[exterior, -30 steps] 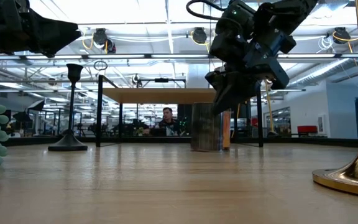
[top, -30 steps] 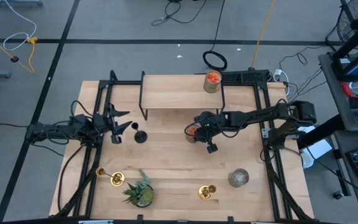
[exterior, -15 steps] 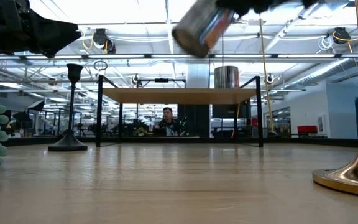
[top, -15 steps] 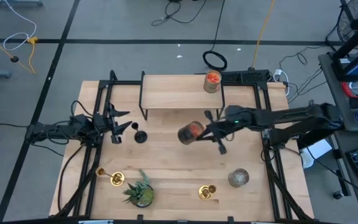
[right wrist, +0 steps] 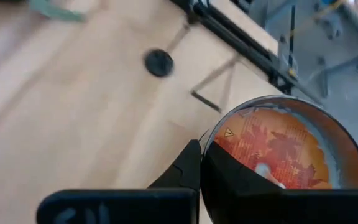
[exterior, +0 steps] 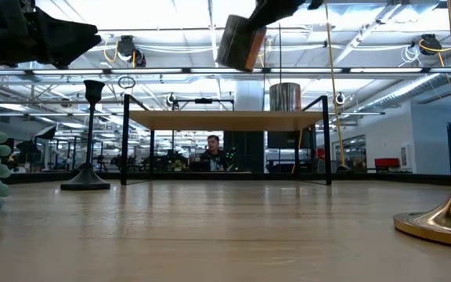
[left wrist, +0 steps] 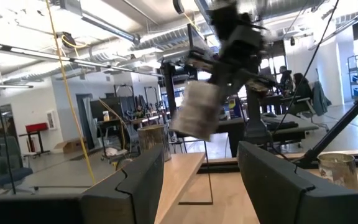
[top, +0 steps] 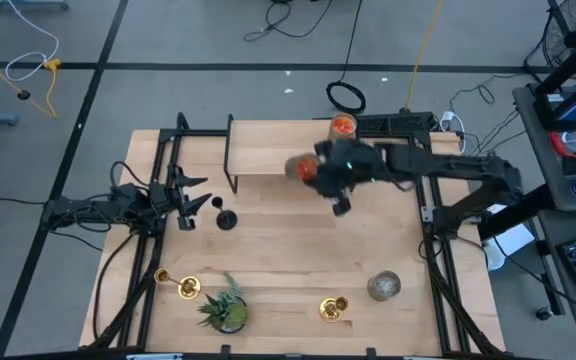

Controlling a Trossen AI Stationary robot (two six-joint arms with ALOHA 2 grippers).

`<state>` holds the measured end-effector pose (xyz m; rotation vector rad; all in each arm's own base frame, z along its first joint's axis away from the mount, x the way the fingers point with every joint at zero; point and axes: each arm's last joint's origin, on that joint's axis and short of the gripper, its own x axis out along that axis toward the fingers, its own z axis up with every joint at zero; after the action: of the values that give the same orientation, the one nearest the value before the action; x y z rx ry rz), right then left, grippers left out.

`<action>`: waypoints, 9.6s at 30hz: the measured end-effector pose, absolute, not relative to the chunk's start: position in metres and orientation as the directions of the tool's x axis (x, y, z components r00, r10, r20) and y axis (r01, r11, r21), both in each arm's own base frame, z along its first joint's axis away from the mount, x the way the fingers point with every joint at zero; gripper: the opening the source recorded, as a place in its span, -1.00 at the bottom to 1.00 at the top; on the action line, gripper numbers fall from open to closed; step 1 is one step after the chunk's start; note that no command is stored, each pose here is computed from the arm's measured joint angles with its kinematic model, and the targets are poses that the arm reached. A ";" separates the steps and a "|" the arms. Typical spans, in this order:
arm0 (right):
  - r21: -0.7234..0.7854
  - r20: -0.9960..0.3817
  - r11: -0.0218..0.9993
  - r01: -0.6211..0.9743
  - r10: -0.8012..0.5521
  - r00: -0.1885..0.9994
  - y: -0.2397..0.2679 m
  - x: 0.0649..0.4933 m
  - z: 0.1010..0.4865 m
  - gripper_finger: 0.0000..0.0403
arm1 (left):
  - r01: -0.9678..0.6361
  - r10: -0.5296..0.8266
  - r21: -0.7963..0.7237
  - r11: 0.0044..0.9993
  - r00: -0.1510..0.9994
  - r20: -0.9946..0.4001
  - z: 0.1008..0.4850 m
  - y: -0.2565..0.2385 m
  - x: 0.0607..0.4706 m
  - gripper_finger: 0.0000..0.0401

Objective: Pick & Place candle stick holders
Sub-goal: Put the orange scented candle on the shelf, then put the brown scented candle on the shelf

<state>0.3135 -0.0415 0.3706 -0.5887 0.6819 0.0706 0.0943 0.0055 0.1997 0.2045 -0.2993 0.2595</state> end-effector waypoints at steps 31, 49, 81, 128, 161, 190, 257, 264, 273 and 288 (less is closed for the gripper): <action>-0.271 -0.751 0.956 -0.112 -0.137 0.645 -0.170 0.325 0.335 -0.96 | -0.271 0.221 0.166 0.948 0.938 0.268 0.195 0.005 0.096 0.05; -0.326 -0.713 0.939 -0.113 -0.166 0.682 -0.175 0.328 0.338 -0.93 | -0.269 0.221 0.161 0.950 0.938 0.266 0.195 0.005 0.096 0.05; -0.405 -0.655 0.906 -0.126 -0.192 0.731 -0.179 0.336 0.340 -0.46 | -0.274 0.221 0.184 0.944 0.938 0.266 0.195 0.005 0.096 0.05; -0.478 -0.680 0.872 0.105 -0.443 0.585 -0.141 0.326 0.324 0.06 | -0.263 0.221 0.168 0.950 0.947 0.235 0.192 0.005 0.097 0.05; 0.128 -0.990 0.924 0.361 0.140 -0.007 0.062 0.190 0.245 -0.03 | -0.264 0.238 0.081 0.961 0.941 0.240 0.207 0.006 0.110 0.05; 0.260 -0.957 0.835 0.485 0.291 0.011 0.092 0.178 0.206 -0.41 | -0.319 0.274 0.153 0.935 0.927 0.256 0.210 0.007 0.114 0.05; 0.024 -0.908 0.993 0.113 -0.026 0.419 -0.048 0.370 0.231 -0.99 | 0.262 0.009 0.419 0.869 0.840 -0.543 0.301 0.015 0.235 0.05; -0.008 -0.910 0.996 0.085 -0.042 0.411 -0.057 0.366 0.218 -0.99 | 0.260 0.008 0.412 0.873 0.838 -0.545 0.301 0.015 0.235 0.05; -0.044 -0.889 0.999 0.025 -0.050 0.454 -0.060 0.368 0.215 -0.96 | 0.249 0.008 0.396 0.884 0.838 -0.545 0.301 0.015 0.235 0.05; -0.073 -0.870 0.997 -0.029 -0.049 0.490 -0.059 0.367 0.223 -0.52 | 0.190 0.000 0.299 0.935 0.845 -0.535 0.300 0.015 0.238 0.05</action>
<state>0.3673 -0.0586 0.2227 -0.0812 1.0585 -0.0121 0.2380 0.0146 0.3005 0.3528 0.5584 -0.1028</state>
